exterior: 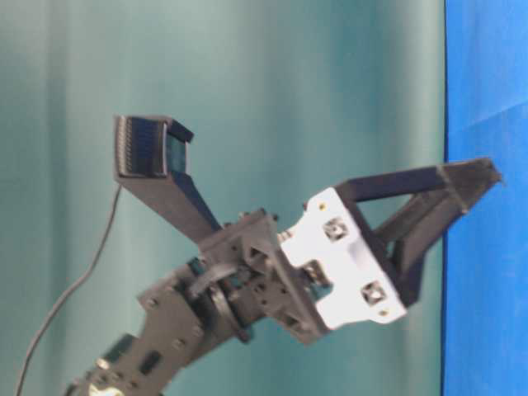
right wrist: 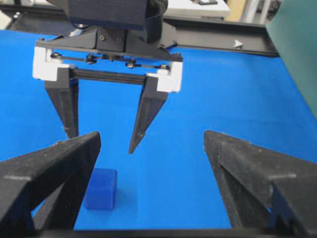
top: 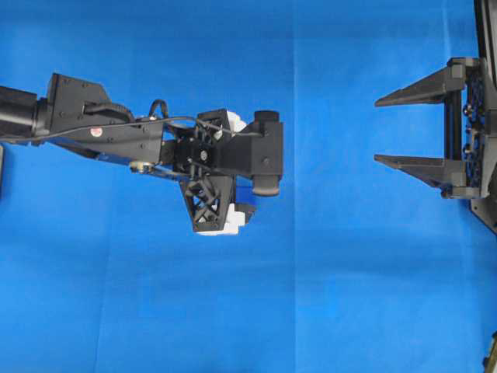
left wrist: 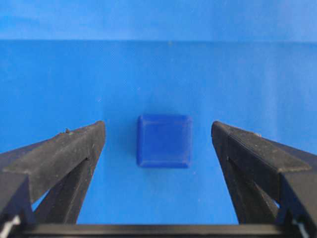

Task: Handover the blue block to the right arm after grasping it with the left arm, then place it in the designated position.
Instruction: 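Lower the open left gripper over the blue cube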

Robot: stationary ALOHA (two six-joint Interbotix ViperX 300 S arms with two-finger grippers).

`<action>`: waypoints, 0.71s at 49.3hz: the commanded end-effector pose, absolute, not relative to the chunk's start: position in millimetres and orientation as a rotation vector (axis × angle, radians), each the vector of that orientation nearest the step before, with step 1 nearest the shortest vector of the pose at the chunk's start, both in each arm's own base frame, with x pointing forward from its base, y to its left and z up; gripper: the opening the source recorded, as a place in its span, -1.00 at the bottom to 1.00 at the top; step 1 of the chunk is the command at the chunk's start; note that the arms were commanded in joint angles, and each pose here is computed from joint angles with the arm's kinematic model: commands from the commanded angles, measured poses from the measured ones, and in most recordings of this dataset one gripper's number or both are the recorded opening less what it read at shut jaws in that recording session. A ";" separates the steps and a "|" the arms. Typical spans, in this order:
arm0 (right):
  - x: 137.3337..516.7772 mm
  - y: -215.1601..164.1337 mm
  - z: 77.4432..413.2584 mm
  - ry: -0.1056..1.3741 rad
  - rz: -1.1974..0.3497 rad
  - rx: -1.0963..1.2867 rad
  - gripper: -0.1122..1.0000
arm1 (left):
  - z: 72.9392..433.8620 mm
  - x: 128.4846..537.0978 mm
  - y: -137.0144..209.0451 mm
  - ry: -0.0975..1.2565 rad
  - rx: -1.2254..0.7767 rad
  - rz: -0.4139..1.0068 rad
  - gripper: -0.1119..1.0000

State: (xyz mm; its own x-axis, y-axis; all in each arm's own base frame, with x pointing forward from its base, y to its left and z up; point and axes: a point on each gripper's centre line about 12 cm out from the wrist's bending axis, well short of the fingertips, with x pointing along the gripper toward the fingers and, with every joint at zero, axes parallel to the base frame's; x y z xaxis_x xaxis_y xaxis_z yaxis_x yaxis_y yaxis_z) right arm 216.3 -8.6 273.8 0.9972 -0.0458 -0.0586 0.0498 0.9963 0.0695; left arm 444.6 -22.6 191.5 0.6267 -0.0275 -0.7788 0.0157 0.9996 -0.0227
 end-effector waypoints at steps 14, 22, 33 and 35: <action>220.8 -11.6 278.9 0.046 -0.061 0.071 0.96 | 152.7 450.5 -26.4 0.924 -0.021 -0.026 0.85; 221.1 -11.6 278.6 0.047 -0.061 0.071 0.96 | 133.2 452.4 -26.6 0.941 -0.019 -0.026 0.85; 221.3 -11.9 278.2 0.049 -0.062 0.070 0.96 | 114.0 454.2 -26.7 0.959 -0.019 -0.025 0.85; 221.4 -11.9 277.3 0.052 -0.062 0.070 0.96 | 112.6 454.2 -26.7 0.962 -0.018 -0.026 0.85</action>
State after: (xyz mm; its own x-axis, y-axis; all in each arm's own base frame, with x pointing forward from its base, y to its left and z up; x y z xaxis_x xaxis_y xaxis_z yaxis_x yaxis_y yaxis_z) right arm 218.6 -11.3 271.1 0.9957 -0.0576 -0.0724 0.0625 0.9957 0.0678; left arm 450.5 -25.1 103.0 0.5447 -0.0267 -0.8382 0.0089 0.9996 -0.0261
